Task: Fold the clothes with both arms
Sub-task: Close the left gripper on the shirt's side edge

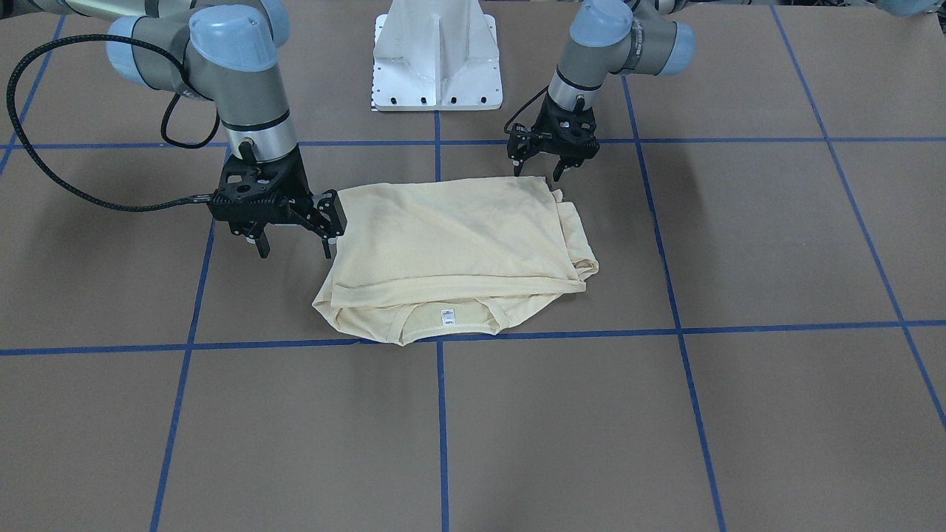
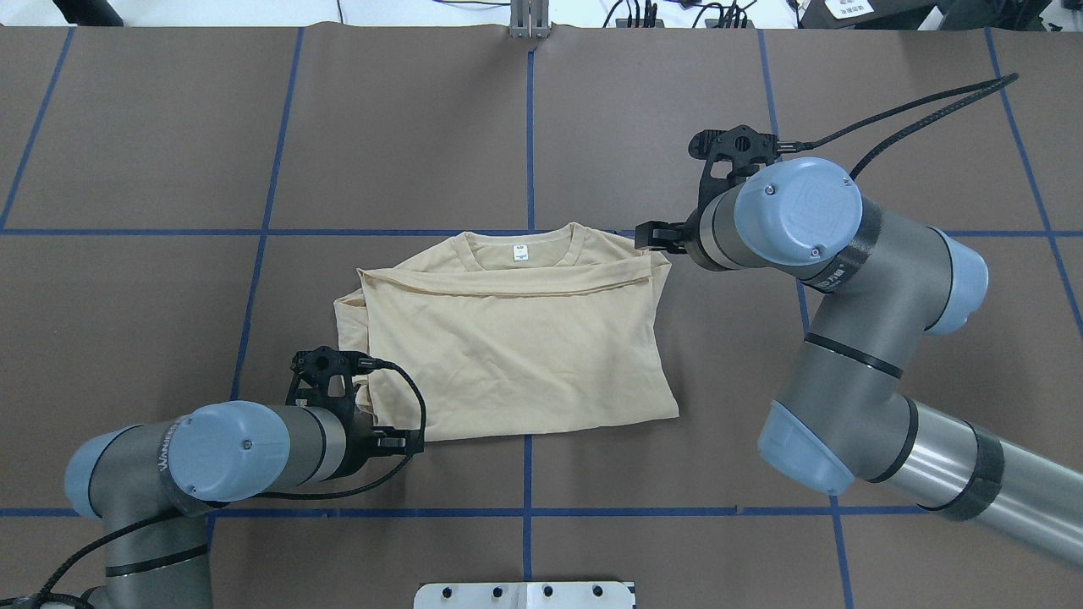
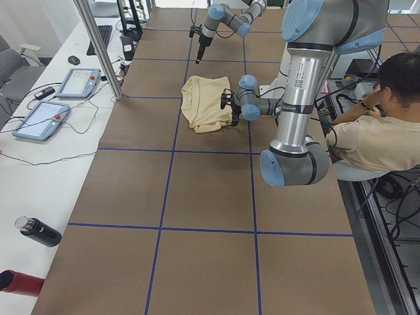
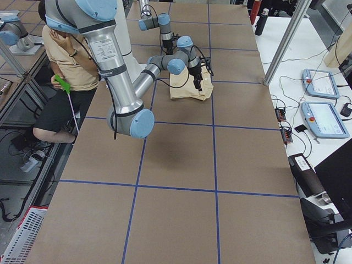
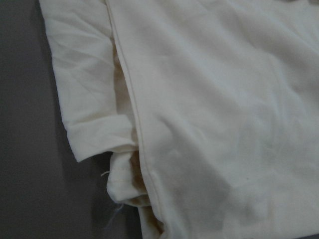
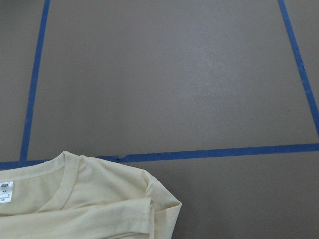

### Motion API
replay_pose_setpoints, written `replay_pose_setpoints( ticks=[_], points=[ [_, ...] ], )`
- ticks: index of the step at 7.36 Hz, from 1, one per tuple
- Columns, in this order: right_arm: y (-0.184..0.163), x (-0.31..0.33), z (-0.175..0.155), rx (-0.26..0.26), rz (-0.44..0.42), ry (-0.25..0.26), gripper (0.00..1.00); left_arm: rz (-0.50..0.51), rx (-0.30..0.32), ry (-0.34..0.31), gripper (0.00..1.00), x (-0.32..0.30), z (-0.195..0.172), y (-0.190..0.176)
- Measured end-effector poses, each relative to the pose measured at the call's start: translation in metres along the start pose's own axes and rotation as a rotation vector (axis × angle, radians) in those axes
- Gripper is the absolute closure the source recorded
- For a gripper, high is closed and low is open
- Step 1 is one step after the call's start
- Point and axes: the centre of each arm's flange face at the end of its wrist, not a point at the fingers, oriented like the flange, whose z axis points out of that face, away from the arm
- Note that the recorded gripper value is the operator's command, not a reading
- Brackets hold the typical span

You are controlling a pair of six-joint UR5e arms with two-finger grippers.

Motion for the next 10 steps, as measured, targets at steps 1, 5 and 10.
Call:
replay_pose_setpoints(
  ticks=[1,5,10],
  points=[
    [0.001,0.0,0.0,0.0,0.0,0.0,0.0,0.0,0.002,0.001,0.41,0.001,0.0,0.001],
    [0.001,0.0,0.001,0.0,-0.002,0.001,0.0,-0.008,0.033,-0.002,0.43,-0.006,-0.007,-0.018],
    [0.001,0.0,0.0,0.002,-0.001,0.001,0.0,-0.013,0.028,-0.008,1.0,-0.008,-0.004,-0.016]
  ],
)
